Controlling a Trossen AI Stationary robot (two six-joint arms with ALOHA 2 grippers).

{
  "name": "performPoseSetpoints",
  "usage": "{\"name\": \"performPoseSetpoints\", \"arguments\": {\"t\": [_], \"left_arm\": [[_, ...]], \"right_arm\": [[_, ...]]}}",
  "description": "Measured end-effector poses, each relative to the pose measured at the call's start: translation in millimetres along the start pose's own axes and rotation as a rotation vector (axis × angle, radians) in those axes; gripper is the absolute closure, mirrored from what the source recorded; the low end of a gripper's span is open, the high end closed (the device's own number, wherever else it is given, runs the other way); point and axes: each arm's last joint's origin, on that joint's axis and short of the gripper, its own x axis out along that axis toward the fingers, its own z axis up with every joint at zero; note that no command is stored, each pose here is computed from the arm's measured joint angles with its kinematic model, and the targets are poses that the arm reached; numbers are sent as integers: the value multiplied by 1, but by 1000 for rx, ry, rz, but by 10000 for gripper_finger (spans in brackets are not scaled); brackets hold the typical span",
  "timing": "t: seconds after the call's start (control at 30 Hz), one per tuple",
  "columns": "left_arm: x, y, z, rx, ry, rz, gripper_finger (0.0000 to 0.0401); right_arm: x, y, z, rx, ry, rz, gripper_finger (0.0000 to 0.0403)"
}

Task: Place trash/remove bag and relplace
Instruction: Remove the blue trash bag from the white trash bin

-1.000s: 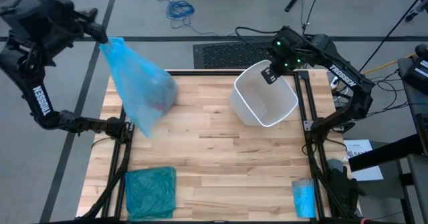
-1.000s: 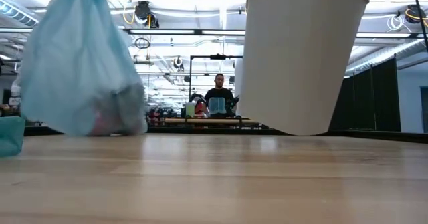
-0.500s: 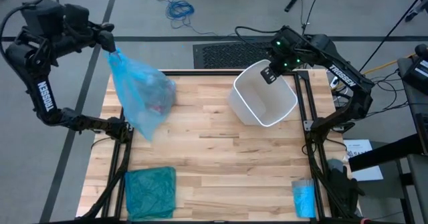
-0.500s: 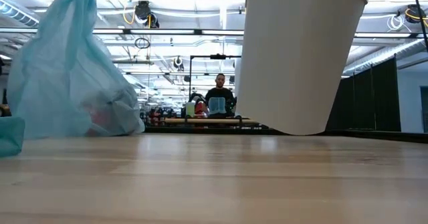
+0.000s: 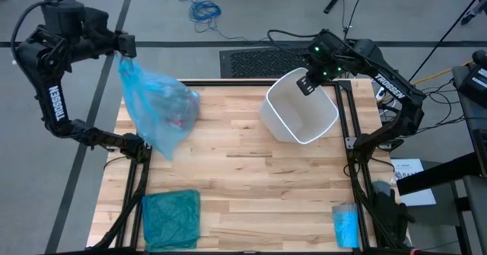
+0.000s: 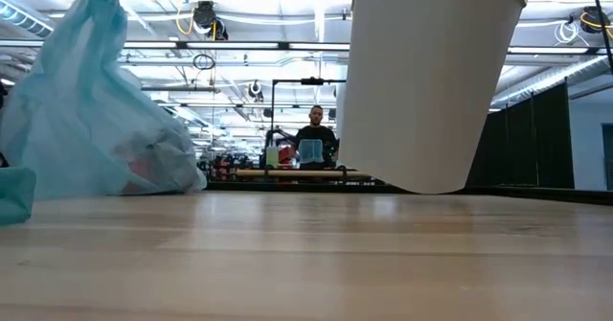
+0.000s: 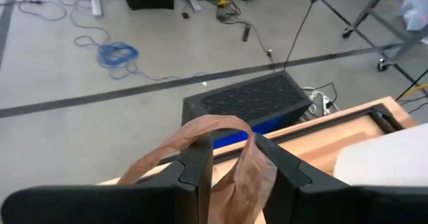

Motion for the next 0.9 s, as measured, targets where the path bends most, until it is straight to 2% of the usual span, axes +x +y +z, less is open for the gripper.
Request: {"name": "performPoseSetpoints", "arguments": {"t": [0.27,0.43,0.8,0.9], "left_arm": [[-3,-1,-1,-38,-3,-27,303],[-4,-5,-3,-70,26,-172,303],[9,-4,-4,-73,76,-170,303],[9,-4,-4,-72,78,-170,303]], "right_arm": [[0,0,0,-8,0,2,403],[0,0,0,-26,-2,0,403],[-15,-1,-3,-24,-84,27,384],[-19,0,-5,-31,-80,92,365]]}}
